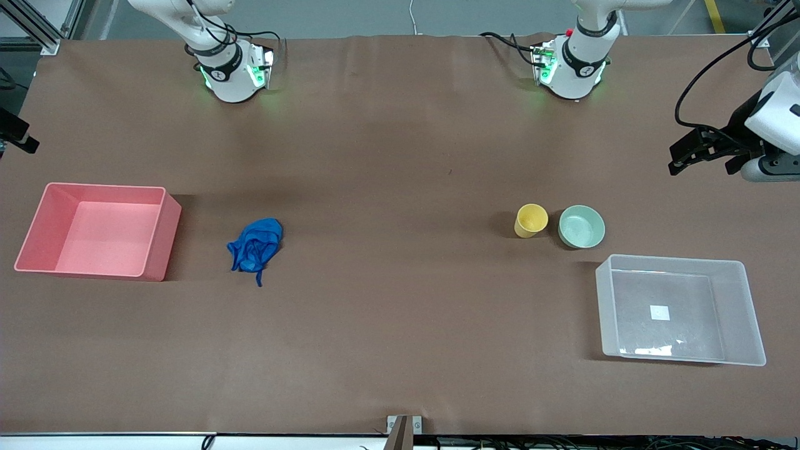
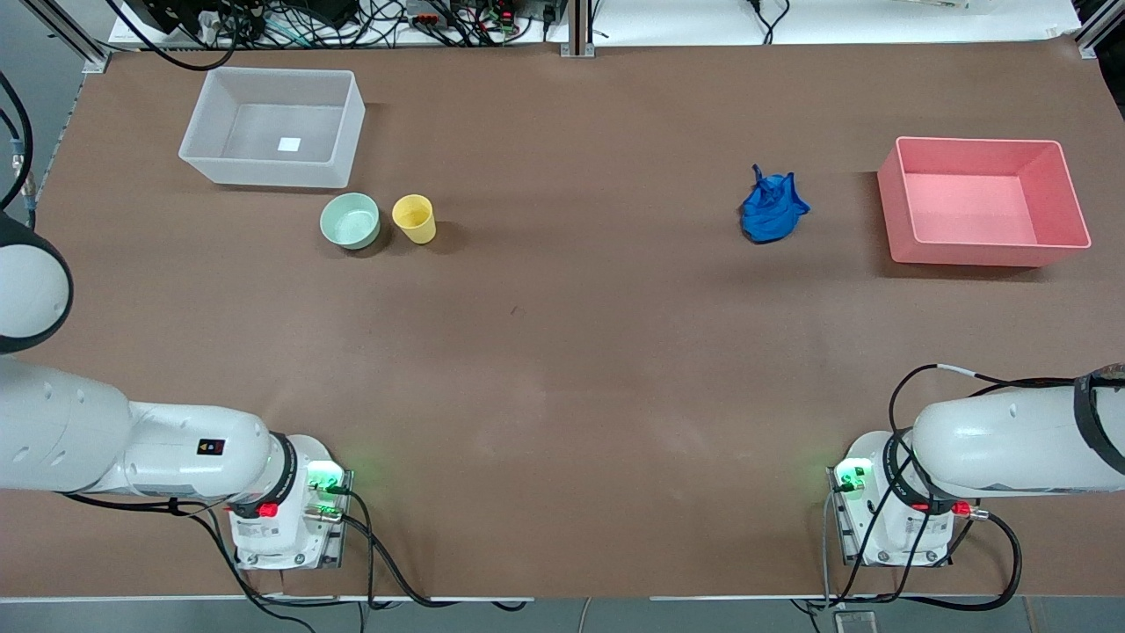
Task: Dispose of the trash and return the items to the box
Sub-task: 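Reach the right gripper to the blue cloth while the left gripper reaches the bowl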
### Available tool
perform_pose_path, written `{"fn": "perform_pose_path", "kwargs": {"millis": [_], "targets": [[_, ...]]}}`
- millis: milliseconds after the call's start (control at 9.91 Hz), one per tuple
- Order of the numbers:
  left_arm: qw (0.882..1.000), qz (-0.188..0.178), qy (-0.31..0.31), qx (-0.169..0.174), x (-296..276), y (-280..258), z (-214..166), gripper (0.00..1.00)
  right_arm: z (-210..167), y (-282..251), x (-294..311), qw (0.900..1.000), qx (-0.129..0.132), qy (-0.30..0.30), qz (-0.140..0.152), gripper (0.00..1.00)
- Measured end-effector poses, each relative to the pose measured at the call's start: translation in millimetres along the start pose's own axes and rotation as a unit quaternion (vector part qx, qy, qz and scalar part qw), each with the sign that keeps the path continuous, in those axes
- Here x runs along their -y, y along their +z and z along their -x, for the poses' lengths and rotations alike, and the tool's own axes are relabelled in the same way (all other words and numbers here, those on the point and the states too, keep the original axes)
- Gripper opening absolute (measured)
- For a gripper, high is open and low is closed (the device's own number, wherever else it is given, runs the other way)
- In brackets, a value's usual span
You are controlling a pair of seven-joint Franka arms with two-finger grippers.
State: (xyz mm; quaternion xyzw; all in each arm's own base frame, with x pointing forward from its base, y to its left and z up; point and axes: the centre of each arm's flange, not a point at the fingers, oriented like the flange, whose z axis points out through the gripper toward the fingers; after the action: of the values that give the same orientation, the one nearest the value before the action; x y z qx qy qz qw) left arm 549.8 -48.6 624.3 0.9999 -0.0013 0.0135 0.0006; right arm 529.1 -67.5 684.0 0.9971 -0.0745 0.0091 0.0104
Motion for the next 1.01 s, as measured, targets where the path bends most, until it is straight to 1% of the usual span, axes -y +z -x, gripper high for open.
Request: {"fn": "perform_pose_path", "kwargs": {"millis": [303,606,706,807,1009], "targets": [[1.000,0.000,0.000,0.001,0,0,0,1.00,0,0,0,1.000,0.000,0.000,0.000,1.00],[1.000,-0.001,-0.003,0.018,4,10,2,0.99,0,0,4,1.000,0.001,-0.028,0.000,1.00],[1.000,-0.002,-0.006,0.028,7,24,2,0.98,-1,4,15,0.999,0.004,-0.037,0.000,1.00],[0.999,-0.002,-0.009,0.033,17,48,0,0.96,-5,15,32,0.999,0.014,-0.036,0.001,1.00],[1.000,-0.001,-0.006,0.023,43,122,-3,0.96,-22,66,91,0.999,0.036,-0.024,0.005,1.00]]}}
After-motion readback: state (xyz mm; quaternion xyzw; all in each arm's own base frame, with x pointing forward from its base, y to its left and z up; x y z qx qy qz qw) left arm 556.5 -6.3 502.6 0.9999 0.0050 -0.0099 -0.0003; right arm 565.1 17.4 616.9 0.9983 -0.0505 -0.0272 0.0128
